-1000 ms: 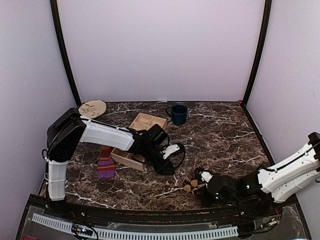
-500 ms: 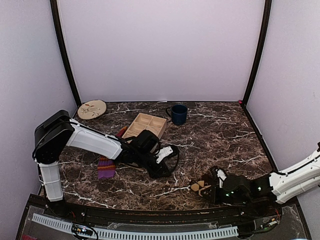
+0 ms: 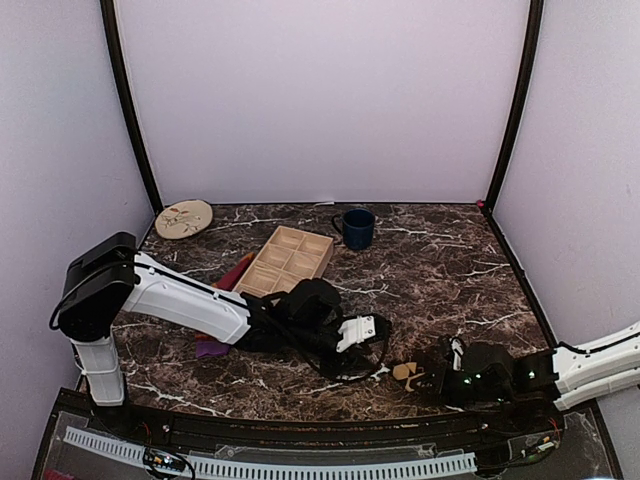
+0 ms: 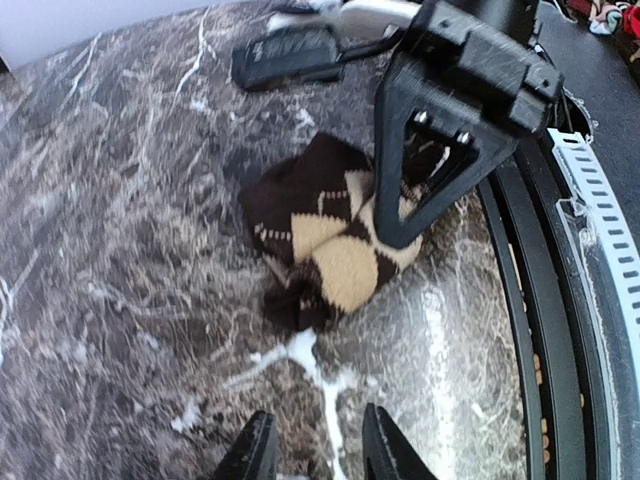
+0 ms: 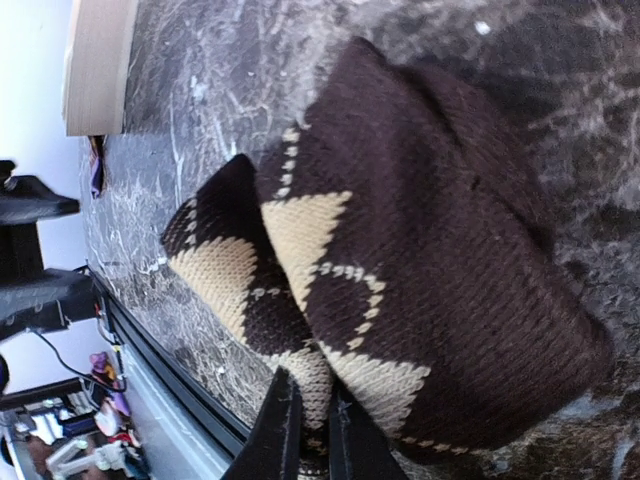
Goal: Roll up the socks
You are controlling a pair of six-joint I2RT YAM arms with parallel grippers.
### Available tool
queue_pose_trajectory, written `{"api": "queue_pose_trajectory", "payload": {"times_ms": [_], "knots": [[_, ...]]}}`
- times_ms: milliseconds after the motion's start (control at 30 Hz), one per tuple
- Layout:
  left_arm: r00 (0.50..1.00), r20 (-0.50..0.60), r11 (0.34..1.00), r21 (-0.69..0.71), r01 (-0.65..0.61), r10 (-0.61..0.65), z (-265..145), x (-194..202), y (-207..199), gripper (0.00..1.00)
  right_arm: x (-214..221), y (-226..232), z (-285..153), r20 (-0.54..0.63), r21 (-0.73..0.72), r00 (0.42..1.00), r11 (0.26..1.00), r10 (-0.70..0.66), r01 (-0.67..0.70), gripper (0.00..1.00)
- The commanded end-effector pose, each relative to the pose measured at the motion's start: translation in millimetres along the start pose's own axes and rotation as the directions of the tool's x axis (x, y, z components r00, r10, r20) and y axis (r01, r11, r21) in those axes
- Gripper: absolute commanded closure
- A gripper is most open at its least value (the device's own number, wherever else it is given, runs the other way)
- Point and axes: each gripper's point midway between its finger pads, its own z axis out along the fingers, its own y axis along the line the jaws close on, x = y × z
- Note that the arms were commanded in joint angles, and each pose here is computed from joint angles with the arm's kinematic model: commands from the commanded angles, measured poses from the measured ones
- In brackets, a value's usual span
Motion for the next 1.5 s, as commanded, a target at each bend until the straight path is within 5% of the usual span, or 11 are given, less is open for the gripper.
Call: {"api": "queue_pose_trajectory", "payload": {"times_ms": [0, 467, 867, 1467], "knots": [[0.986, 0.029, 0.986, -0.054, -0.16, 0.161, 8, -22, -1, 0.67, 7, -13, 4, -0.057, 0.037, 0.992, 0.993, 0.113, -0.111, 1.0], [0.92, -0.064, 0.918, -0.065, -0.391, 0.387, 37, -6, -27, 0.66, 10, -7, 5, -0.129, 0.024, 0.968, 0.976, 0.217, -0.216, 1.0], [0.786, -0.128, 0.749, -0.242, -0.617, 0.605, 50, -10, -22, 0.66, 24, -11, 4, -0.222, 0.038, 0.948, 0.974, 0.227, -0.224, 1.0], [0.704, -0.242, 0.651, -0.267, -0.71, 0.668, 38, 19, -18, 0.65, 19, 12, 25, -0.365, 0.003, 0.922, 0.991, 0.128, -0.136, 1.0]]}}
